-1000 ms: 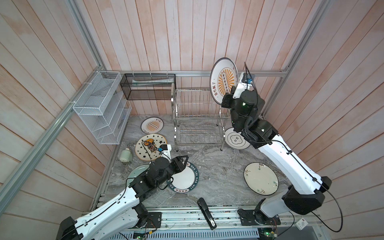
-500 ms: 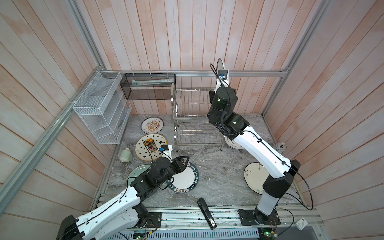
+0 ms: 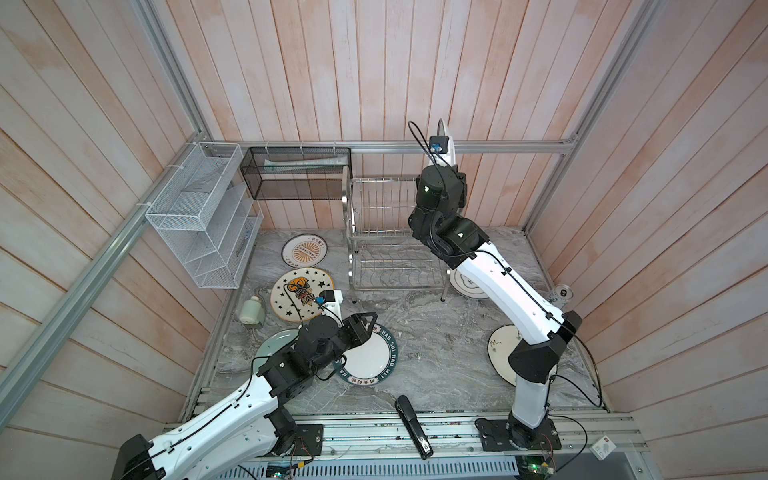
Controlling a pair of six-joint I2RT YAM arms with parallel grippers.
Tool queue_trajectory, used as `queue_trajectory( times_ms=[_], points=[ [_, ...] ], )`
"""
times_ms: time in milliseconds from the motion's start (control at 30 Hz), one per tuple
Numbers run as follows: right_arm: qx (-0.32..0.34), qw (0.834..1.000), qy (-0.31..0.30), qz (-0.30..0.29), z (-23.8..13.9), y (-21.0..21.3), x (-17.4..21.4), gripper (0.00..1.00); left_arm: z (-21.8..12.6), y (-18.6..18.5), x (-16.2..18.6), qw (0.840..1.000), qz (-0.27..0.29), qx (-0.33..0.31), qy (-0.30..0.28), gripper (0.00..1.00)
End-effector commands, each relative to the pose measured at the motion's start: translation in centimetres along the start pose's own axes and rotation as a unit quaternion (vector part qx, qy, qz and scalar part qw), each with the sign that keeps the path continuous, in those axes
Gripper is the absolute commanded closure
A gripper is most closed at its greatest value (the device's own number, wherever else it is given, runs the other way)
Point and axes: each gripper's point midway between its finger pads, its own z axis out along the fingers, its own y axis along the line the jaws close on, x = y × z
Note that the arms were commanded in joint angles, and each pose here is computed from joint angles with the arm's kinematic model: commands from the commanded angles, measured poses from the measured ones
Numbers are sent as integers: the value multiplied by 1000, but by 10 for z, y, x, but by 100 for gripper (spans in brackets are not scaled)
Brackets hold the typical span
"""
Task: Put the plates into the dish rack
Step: 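Carry the upright plate with the right gripper over the dish rack's upper tier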
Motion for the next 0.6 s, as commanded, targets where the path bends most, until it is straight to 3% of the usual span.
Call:
queue_trajectory(
  times_ms=[0, 567],
  points=[
    [-22, 999, 11, 37, 8, -4, 2, 100, -1, 10, 4, 1000, 0, -15, 0, 52],
    [-31, 998, 48, -1, 30, 19, 44, 100, 1, 10, 3, 1000, 2, -17, 0, 52]
  ],
)
